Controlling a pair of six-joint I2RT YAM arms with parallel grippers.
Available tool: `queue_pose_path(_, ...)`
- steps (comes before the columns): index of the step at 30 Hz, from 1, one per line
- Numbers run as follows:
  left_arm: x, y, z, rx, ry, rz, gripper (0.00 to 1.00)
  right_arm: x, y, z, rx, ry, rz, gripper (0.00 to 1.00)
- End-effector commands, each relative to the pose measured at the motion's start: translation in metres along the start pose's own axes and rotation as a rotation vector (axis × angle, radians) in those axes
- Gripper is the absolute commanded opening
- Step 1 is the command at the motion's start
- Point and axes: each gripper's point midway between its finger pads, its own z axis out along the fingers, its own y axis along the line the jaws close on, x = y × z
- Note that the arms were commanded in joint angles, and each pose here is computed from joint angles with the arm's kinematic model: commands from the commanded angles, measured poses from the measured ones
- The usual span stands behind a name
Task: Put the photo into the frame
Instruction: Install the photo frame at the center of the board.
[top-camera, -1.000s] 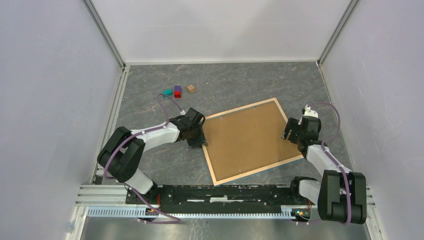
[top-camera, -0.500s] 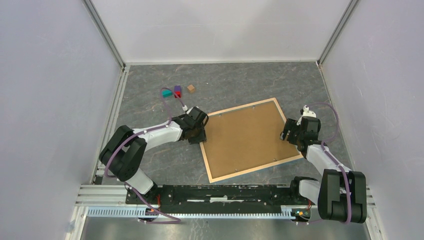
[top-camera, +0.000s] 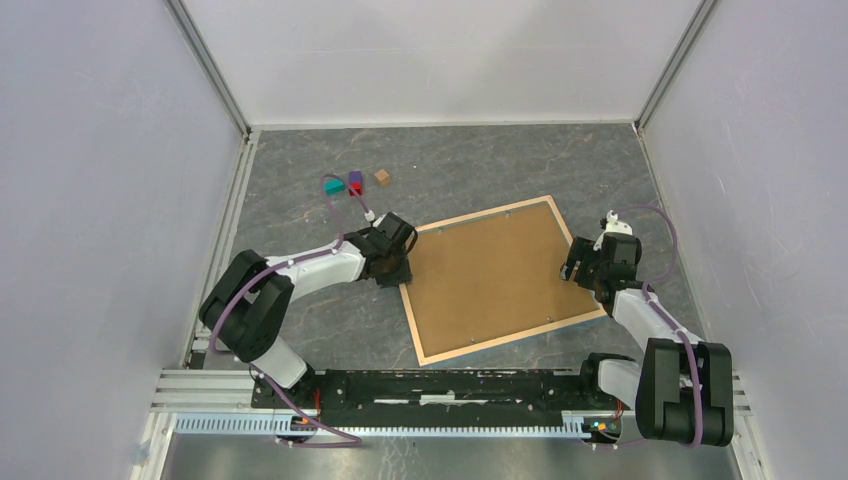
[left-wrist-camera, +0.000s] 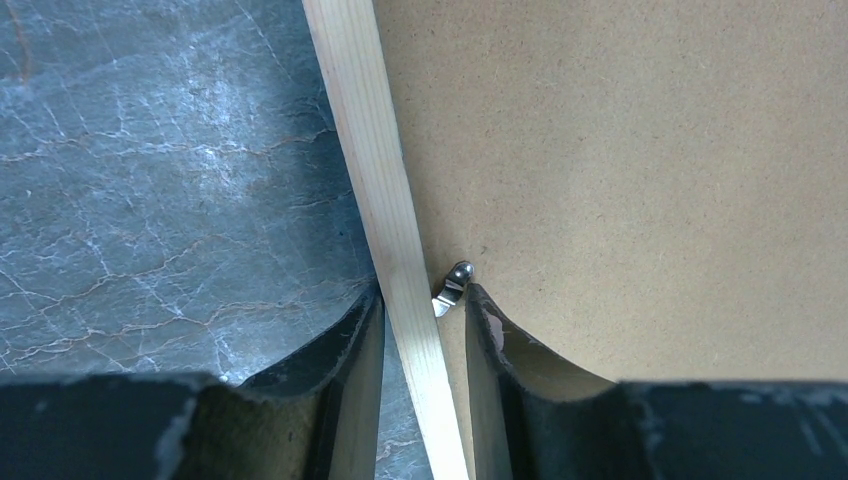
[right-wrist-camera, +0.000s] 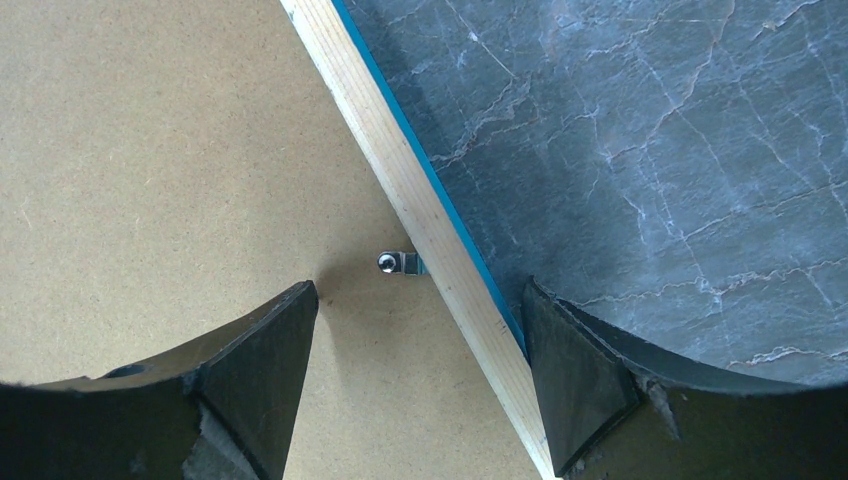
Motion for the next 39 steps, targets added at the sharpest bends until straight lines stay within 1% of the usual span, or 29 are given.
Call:
queue_pose_path(1,-0.001,0.018,0.015,-0.08,-0.03,0.028,0.02,0.021,0.008,-0.006,-0.034,0.095,0.023,0.8)
queue_pose_path(4,-0.005,0.015,0.012,-0.036,-0.062,0.071,0.02,0.019,0.007,-0.007,-0.026,0.089,0.019,0.8)
queue_pose_path(7,-0.004,-0.004,0.011,0.093,-0.063,0.146,0.02,0.02,0.007,-0.008,-0.029,0.095,0.017,0.8)
queue_pose_path(9,-0.002,-0.013,0.008,0.146,-0.06,0.163,0.02,0.02,0.008,-0.008,-0.031,0.099,0.013,0.81)
queue_pose_path(10,-0.002,-0.014,0.007,0.156,-0.059,0.163,0.06,0.02,0.007,-0.007,-0.028,0.104,0.012,0.8)
queue_pose_path(11,-0.001,-0.014,0.006,0.157,-0.059,0.159,0.14,0.021,0.007,-0.007,-0.028,0.107,0.01,0.81)
queue_pose_path(14,-0.002,-0.008,0.003,0.128,-0.066,0.148,0.28,0.021,0.007,-0.007,-0.025,0.113,0.008,0.8)
queue_pose_path(17,-0.003,0.0,0.004,0.081,-0.065,0.148,0.35,0.021,0.006,-0.008,-0.025,0.109,0.005,0.8)
queue_pose_path(20,-0.002,0.007,0.007,0.04,-0.064,0.135,0.38,0.023,0.006,-0.007,-0.024,0.113,0.004,0.81)
queue_pose_path(21,-0.002,0.011,0.008,0.021,-0.064,0.125,0.37,0.022,0.006,-0.007,-0.024,0.113,0.005,0.81)
queue_pose_path(22,-0.002,0.013,0.01,0.004,-0.065,0.116,0.32,0.022,0.007,-0.007,-0.028,0.114,0.005,0.81)
queue_pose_path(24,-0.003,0.013,0.011,-0.001,-0.072,0.102,0.19,0.022,0.008,-0.007,-0.032,0.114,0.006,0.81)
queue_pose_path(27,-0.005,0.012,0.012,0.001,-0.077,0.087,0.03,0.021,0.008,-0.007,-0.033,0.114,0.004,0.81)
queue_pose_path(31,-0.001,0.01,0.012,0.021,-0.065,0.084,0.03,0.018,0.008,-0.008,-0.035,0.105,-0.007,0.81)
queue_pose_path(32,0.0,0.009,0.011,0.03,-0.065,0.083,0.05,0.017,0.008,-0.008,-0.034,0.105,-0.013,0.81)
queue_pose_path(33,0.001,0.008,0.009,0.041,-0.065,0.081,0.1,0.016,0.008,-0.008,-0.036,0.105,-0.019,0.81)
queue_pose_path(34,0.001,0.007,0.007,0.049,-0.065,0.079,0.19,0.016,0.008,-0.009,-0.035,0.108,-0.024,0.81)
queue_pose_path(35,0.001,0.007,0.005,0.053,-0.068,0.078,0.34,0.014,0.008,-0.009,-0.036,0.109,-0.03,0.81)
queue_pose_path(37,-0.002,0.005,-0.002,0.068,-0.078,0.077,0.57,0.011,0.011,-0.009,-0.049,0.104,-0.039,0.82)
queue_pose_path(39,-0.008,0.001,-0.013,0.087,-0.099,0.088,0.71,0.008,0.013,-0.008,-0.062,0.1,-0.04,0.82)
